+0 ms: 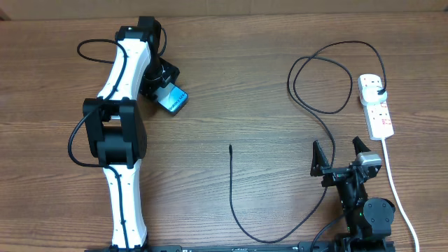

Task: Plug charger to phone and switch on socket
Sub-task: 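Lift the phone with the left gripper and tilt it upright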

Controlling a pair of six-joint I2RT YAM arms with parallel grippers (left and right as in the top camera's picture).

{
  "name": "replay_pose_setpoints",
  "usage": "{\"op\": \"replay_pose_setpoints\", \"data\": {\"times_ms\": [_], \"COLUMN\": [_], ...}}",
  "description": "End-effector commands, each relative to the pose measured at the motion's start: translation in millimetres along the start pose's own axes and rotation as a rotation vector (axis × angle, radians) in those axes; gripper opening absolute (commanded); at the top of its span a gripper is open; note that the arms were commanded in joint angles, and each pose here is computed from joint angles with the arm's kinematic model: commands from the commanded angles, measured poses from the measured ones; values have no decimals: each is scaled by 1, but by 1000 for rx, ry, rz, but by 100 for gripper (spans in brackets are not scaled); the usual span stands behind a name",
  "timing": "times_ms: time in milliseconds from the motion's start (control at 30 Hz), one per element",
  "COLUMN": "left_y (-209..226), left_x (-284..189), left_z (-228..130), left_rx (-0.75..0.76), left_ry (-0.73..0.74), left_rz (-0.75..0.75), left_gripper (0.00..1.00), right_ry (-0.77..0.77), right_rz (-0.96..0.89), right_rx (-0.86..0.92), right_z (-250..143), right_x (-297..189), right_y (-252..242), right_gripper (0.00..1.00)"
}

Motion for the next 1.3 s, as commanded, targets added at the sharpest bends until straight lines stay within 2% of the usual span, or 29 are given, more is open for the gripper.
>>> {"op": "replay_pose_setpoints", "data": {"times_ms": [0,133,300,533,700,1000,1267], "left_y": [-17,-24,-40,-69,-86,-98,-101], "left_x": [-9,-14,-29,-55,-72,-105,-129], "left_z": [-10,-14,-18,-33,-52,-82,-96], "left_rx": [38,45,123,258,323,346,257], "left_ry": [59,91,119,213,338,590,793], "left_rz": [-90,-133,-226,-432,-596,-806,-880], "left_gripper": [4,4,4,4,4,4,4], "right_ry": [-2,-2,-2,-2,-2,-2,-2], "right_rz": [-3,-3,-3,-3,-3,-3,-3], "right_rx": [7,7,7,7,7,7,7], "right_z": [-2,-2,-2,-2,-2,-2,-2], "right_x": [0,0,0,0,0,0,0], "right_y": [0,0,0,0,0,0,0], "right_gripper": [100,100,100,100,100,100,100]}}
Point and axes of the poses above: each gripper's point midway between its finger pads, its own x axis out along the fingers, its own y axis along the line the jaws close on, z = x × y, the point moved 3 cm from there along -x, back along the fingers, and after that the axes turned 2 degrees about x, right-handed, at the moved point
